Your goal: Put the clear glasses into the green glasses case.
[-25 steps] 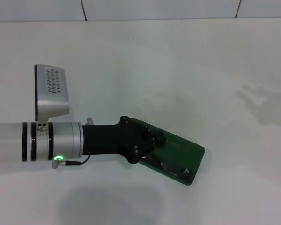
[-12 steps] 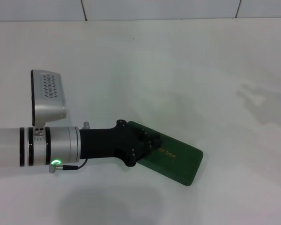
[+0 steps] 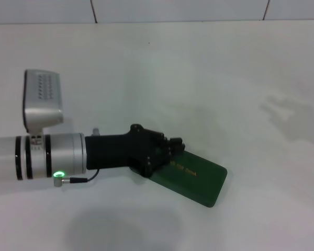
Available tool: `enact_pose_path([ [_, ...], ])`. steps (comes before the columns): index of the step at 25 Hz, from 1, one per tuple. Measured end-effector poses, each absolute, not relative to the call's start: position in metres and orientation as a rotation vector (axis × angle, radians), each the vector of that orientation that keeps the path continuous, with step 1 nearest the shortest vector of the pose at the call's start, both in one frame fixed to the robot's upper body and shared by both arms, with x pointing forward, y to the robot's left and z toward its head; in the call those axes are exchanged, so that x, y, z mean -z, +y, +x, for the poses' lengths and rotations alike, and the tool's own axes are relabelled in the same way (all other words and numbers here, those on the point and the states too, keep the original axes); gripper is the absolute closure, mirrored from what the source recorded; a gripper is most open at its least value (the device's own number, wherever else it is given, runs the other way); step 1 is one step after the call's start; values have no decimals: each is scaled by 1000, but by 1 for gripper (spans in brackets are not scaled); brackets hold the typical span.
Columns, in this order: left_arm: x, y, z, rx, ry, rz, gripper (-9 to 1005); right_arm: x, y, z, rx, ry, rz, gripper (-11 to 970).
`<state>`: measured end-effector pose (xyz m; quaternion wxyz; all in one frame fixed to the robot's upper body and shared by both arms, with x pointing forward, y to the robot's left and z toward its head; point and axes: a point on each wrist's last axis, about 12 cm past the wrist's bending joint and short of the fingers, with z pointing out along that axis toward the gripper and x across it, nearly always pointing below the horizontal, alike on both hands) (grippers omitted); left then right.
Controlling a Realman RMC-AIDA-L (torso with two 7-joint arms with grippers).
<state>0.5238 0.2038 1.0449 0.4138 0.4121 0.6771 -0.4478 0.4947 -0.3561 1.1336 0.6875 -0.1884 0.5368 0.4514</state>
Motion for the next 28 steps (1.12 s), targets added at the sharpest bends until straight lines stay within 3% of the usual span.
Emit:
enact_pose_path([
  [12, -1066, 248, 502, 1068, 1475, 1023, 736, -1117, -311, 508, -1127, 1396, -795, 714],
  [18, -1078, 274, 490, 1183, 1476, 963, 508, -1106, -267, 520, -1198, 1458, -960, 515],
  [21, -1082, 281, 488, 1219, 1475, 960, 372, -1106, -254, 525, -1229, 1467, -1007, 297],
  [26, -1084, 286, 487, 1230, 1494, 952, 193, -1109, -243, 531, -1267, 1460, -1026, 136],
  [28, -1084, 288, 487, 1233, 1498, 953, 133, -1109, -239, 532, -1283, 1457, -1036, 136],
])
